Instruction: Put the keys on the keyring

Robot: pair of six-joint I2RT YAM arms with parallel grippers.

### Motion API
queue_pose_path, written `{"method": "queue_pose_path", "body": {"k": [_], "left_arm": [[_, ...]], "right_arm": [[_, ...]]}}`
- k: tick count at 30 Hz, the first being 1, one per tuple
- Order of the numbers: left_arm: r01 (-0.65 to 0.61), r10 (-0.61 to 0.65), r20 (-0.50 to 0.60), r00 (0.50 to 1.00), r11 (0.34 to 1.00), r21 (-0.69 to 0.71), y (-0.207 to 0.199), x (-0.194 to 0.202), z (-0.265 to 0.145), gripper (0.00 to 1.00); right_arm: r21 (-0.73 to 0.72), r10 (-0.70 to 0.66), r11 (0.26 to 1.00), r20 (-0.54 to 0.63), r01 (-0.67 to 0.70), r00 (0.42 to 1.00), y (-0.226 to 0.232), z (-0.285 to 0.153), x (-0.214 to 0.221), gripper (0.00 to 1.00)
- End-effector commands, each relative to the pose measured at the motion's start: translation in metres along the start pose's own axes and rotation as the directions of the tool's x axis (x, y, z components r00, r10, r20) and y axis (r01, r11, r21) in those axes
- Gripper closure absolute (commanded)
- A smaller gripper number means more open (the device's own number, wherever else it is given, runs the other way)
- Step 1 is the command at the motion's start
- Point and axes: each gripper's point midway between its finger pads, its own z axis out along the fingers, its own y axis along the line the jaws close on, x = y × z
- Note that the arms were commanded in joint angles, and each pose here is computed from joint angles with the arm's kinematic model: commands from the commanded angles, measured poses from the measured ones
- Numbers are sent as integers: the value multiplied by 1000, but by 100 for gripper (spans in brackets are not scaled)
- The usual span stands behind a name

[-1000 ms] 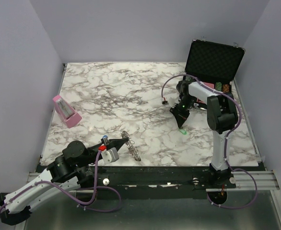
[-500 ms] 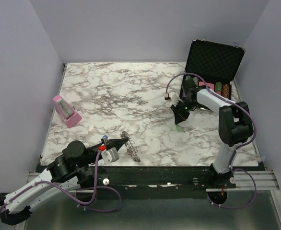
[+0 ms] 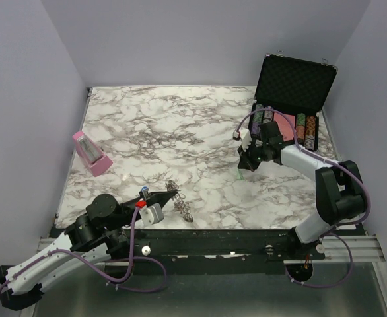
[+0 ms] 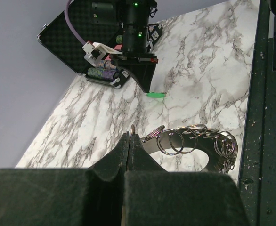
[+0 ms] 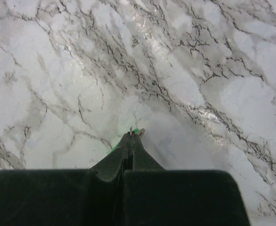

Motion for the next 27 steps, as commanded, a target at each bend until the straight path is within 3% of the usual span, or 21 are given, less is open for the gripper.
{"method": "queue_pose_path", "body": {"k": [1, 27], "left_arm": [[-15, 17, 59, 998, 1000, -22, 8, -18, -2, 100], [-16, 17, 53, 998, 1000, -20, 7, -17, -1, 100]], "right_arm": [[32, -23, 999, 92, 20, 995, -6, 6, -14, 100], [11, 81, 997, 96, -83, 992, -1, 26, -4, 99]]}}
